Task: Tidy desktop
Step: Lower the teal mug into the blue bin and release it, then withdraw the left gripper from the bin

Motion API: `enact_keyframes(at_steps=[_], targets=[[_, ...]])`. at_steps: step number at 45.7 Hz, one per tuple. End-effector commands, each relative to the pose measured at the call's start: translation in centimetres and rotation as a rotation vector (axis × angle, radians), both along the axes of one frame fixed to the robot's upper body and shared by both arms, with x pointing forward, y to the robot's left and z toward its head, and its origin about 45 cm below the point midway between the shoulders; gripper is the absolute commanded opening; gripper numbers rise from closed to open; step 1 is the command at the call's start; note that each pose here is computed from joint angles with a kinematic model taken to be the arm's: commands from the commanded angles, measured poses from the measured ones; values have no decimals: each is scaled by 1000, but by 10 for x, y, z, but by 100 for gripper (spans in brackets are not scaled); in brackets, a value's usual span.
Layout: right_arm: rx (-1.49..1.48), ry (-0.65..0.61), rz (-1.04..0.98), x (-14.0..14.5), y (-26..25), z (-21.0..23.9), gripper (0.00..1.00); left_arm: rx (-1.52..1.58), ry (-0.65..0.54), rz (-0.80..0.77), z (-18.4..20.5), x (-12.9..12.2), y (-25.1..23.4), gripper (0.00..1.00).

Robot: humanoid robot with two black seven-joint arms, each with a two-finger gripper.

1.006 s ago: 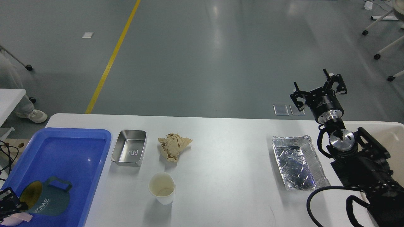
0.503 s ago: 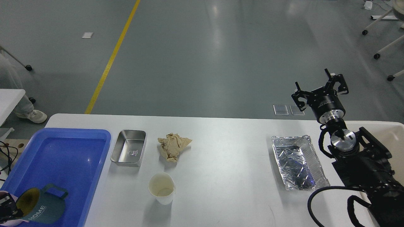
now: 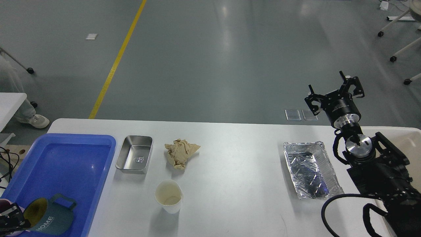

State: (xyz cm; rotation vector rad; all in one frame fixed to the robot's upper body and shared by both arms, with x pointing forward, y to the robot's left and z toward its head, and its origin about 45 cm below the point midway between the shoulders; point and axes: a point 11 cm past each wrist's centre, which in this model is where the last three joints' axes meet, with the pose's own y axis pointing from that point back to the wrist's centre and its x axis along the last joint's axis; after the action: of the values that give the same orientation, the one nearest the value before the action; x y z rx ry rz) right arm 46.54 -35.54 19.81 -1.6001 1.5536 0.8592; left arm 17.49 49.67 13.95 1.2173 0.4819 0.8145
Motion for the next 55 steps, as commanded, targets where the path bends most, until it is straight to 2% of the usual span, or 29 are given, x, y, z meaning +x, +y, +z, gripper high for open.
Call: enact_keyframes(at_steps=[1, 14, 30, 36, 47, 55], targets=[[-1, -1, 0, 0, 0, 1, 100, 0, 1, -2, 0, 0, 0, 12], [-2, -1, 0, 1, 0, 1, 100, -6, -14, -8, 3, 6, -2, 29], [0, -2, 0, 2, 1, 2, 100, -7, -51, -6, 17, 12, 3, 59], [0, -1, 0, 2, 1, 2, 100, -24, -114, -18, 41, 21, 4, 62], [2, 0, 4, 2, 3, 1, 100, -148, -264, -100, 106, 48, -11, 62], [1, 1, 2, 2, 2, 1, 100, -175, -352, -133, 138, 65, -15, 62]])
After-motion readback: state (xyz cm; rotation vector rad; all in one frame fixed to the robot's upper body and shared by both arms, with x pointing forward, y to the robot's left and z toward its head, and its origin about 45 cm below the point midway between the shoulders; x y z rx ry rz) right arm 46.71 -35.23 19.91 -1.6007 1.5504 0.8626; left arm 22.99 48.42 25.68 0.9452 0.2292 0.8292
